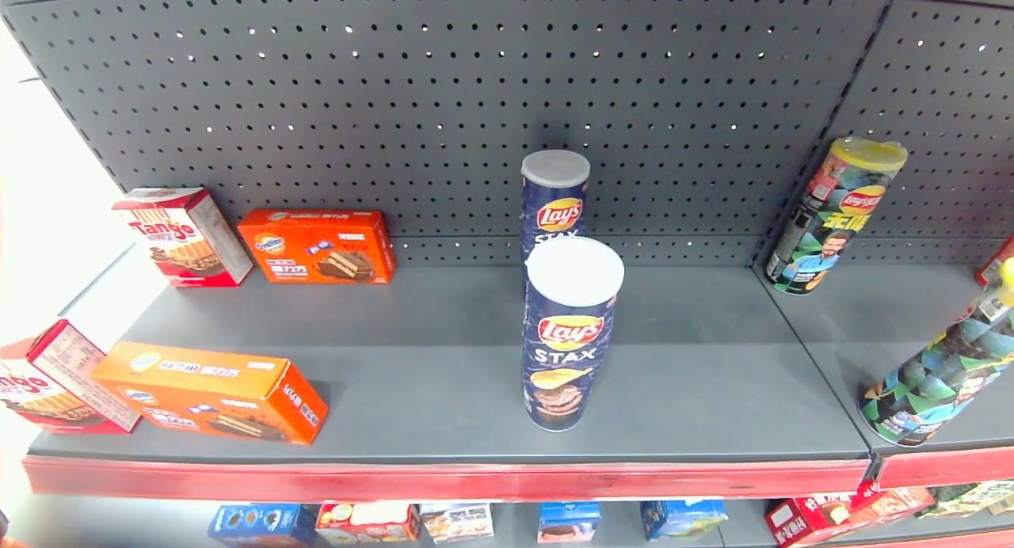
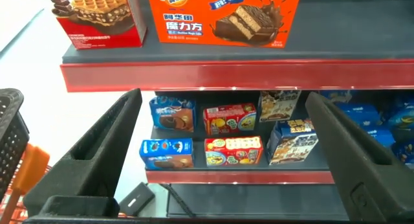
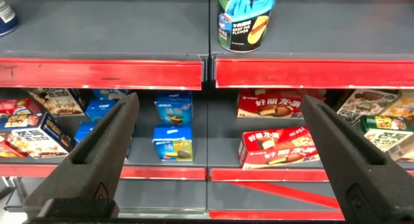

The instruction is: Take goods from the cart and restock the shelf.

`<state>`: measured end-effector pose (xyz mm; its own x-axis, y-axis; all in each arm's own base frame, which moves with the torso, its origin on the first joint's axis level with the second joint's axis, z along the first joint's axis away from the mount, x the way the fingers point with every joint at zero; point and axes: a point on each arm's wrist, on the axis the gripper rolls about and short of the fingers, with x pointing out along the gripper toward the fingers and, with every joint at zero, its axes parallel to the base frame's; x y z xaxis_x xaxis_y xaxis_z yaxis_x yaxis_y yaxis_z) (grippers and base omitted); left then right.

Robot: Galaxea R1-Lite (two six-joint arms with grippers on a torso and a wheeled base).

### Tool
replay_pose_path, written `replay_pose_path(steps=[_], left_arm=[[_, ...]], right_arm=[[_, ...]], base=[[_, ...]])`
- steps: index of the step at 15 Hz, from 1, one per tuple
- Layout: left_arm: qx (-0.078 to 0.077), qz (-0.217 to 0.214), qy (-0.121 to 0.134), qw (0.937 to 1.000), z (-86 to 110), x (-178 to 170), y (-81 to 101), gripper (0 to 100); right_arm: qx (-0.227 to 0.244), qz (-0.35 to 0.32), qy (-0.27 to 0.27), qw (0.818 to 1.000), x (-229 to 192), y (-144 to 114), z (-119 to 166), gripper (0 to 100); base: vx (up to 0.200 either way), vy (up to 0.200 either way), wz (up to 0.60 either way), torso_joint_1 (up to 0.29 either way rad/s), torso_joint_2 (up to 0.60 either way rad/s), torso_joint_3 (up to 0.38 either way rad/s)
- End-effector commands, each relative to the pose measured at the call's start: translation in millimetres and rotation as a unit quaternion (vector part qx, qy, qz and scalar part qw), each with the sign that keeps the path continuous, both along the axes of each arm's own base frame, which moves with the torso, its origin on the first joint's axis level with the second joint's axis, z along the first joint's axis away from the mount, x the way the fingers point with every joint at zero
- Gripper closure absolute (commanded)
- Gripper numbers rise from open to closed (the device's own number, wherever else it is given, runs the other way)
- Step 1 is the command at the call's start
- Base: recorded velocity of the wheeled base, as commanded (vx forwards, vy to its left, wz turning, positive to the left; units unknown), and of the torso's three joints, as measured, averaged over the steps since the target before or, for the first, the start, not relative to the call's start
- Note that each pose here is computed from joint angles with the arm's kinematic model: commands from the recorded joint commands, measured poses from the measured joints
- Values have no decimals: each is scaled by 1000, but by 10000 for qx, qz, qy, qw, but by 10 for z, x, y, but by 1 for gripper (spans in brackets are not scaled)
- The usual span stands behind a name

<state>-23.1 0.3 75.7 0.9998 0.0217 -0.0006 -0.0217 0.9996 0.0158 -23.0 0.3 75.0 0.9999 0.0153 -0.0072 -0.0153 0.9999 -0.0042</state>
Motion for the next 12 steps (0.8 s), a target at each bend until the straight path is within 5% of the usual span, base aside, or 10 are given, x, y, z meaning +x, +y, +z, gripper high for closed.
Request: replay_pose_path(steps=[1,12], left_arm=[[-17,22,4,10000,-1,2,1,0],[-56,29,-20,10000,4,2,2,0]], right_arm=[[-2,0,10,10000,0,0,-2,0],[-2,0,2,10000,-1,1,2,0]], base=[[0,0,0,0,0,0],[0,0,0,0,0,0]])
